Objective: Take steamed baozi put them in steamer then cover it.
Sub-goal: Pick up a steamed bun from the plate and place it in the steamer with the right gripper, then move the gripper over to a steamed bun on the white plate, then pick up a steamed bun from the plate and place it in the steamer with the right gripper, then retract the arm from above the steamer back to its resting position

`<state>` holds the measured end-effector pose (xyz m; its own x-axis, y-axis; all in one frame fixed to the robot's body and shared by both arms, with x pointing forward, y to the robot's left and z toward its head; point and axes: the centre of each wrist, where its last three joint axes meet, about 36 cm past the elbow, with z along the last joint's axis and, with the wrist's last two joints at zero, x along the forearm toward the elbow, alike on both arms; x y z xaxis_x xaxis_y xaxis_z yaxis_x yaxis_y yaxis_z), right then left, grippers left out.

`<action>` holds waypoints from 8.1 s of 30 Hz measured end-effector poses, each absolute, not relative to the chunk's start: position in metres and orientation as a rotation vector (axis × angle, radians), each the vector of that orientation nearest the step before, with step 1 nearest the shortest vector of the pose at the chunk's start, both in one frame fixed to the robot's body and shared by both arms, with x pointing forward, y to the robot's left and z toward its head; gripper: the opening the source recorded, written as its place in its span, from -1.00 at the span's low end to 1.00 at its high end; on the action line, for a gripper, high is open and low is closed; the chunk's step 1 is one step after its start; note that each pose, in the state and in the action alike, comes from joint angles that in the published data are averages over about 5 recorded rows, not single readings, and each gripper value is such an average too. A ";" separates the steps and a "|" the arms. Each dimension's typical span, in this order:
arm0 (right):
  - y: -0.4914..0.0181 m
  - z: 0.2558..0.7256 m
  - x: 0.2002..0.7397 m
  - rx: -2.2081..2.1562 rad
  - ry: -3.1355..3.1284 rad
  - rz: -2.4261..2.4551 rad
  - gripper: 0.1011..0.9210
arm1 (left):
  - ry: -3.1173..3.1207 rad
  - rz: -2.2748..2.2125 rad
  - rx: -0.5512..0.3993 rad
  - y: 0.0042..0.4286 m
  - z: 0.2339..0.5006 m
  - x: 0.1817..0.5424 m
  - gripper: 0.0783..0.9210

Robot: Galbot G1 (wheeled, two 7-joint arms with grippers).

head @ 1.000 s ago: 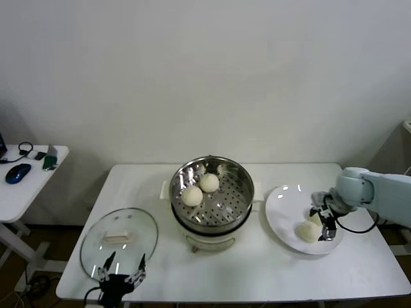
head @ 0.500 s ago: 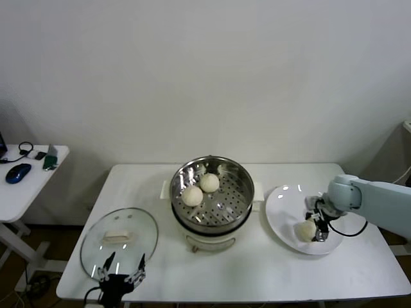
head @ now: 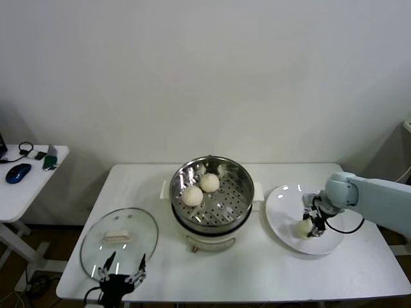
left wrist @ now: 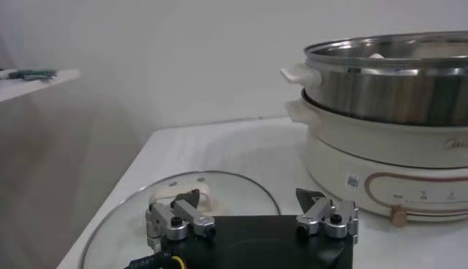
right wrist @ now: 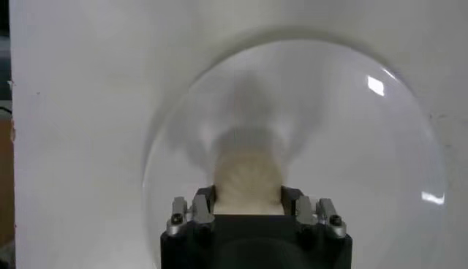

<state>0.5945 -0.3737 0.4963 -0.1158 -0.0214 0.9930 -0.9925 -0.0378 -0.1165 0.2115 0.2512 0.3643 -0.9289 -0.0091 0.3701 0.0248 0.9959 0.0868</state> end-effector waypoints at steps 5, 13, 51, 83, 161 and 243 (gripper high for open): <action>-0.356 0.556 0.614 1.277 -1.274 1.419 0.22 | -2.762 -0.134 -0.014 0.252 0.366 0.211 0.77; -0.289 0.686 0.633 1.515 -1.212 1.749 0.22 | -2.769 -0.143 -0.010 0.252 0.368 0.212 0.77; -0.062 0.613 0.595 2.230 -0.255 2.327 0.22 | -2.758 -0.148 0.026 0.259 0.365 0.211 0.77; -0.112 0.665 0.647 2.023 -0.486 2.192 0.76 | -2.764 -0.139 0.001 0.254 0.370 0.211 0.77; -0.397 0.597 0.670 1.234 -1.330 1.354 0.28 | -2.754 -0.151 -0.015 0.258 0.367 0.210 0.77; -0.300 0.608 0.604 1.077 -2.590 0.761 0.76 | -2.879 -0.174 -0.064 0.269 0.383 0.233 0.77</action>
